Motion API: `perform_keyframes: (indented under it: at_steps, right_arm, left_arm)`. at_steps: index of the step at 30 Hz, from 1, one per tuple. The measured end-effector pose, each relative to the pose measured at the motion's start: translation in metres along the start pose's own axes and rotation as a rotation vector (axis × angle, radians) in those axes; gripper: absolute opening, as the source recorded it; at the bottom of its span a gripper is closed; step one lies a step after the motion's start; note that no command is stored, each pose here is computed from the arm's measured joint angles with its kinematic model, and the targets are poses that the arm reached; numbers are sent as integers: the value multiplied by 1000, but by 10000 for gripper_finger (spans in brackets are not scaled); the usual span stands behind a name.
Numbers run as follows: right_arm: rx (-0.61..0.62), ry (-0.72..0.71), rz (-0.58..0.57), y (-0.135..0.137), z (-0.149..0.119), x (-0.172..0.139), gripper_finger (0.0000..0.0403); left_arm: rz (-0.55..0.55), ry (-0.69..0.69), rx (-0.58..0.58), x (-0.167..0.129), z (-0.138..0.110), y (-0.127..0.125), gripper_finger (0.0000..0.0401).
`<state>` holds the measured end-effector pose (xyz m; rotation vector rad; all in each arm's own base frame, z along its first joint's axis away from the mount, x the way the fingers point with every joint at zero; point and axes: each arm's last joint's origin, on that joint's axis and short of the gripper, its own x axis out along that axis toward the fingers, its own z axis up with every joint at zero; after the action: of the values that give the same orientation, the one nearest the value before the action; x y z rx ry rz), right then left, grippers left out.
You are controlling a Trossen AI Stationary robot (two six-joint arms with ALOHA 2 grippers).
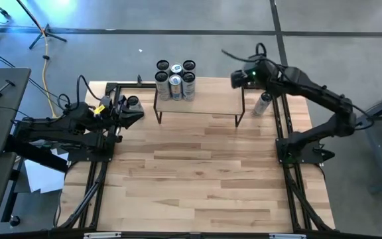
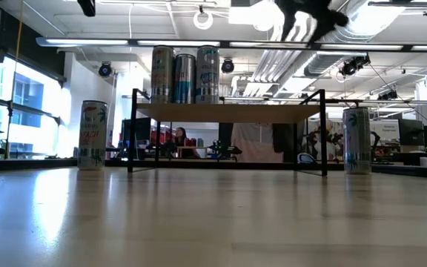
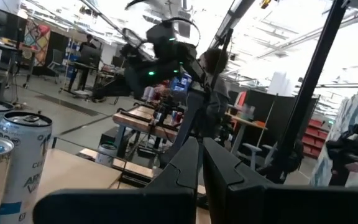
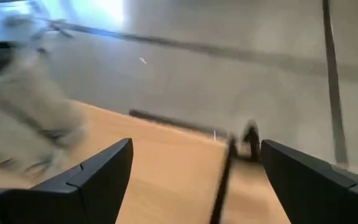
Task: Place canned beverage on shelf
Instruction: Put the right black soda can on the shelf
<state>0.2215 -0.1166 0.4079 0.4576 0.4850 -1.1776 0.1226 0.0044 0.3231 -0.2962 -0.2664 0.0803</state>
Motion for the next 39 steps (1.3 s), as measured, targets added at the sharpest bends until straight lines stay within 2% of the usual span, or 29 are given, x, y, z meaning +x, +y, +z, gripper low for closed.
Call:
perform_keyframes:
  at_steps: [2,4,6,11,15,22,27,34,39]
  right_arm:
    - [138,75,-65,-16,1,11,339]
    - [226,118,-149,-33,3,19,339]
    - [268,143,-211,-49,7,25,339]
    - [384,173,-279,-74,13,34,339]
    - [381,216,-356,-83,12,43,339]
    - [299,413,-481,-87,-1,68,339]
    - [231,517,-470,-89,-5,86,339]
    - [211,576,-475,-95,-7,88,339]
    - [261,614,-437,-99,-32,102,339]
  left_arm:
    - [0,0,0,0,0,0,0]
    - [0,0,0,0,0,0,0]
    - [0,3,1,0,0,0,0]
    - [2,8,2,0,-1,0,0]
    - [2,8,2,0,-1,0,0]
    - [2,8,2,0,-1,0,0]
    - [2,8,2,0,-1,0,0]
    - [7,25,4,0,-2,1,0]
    - [8,29,19,0,-3,1,0]
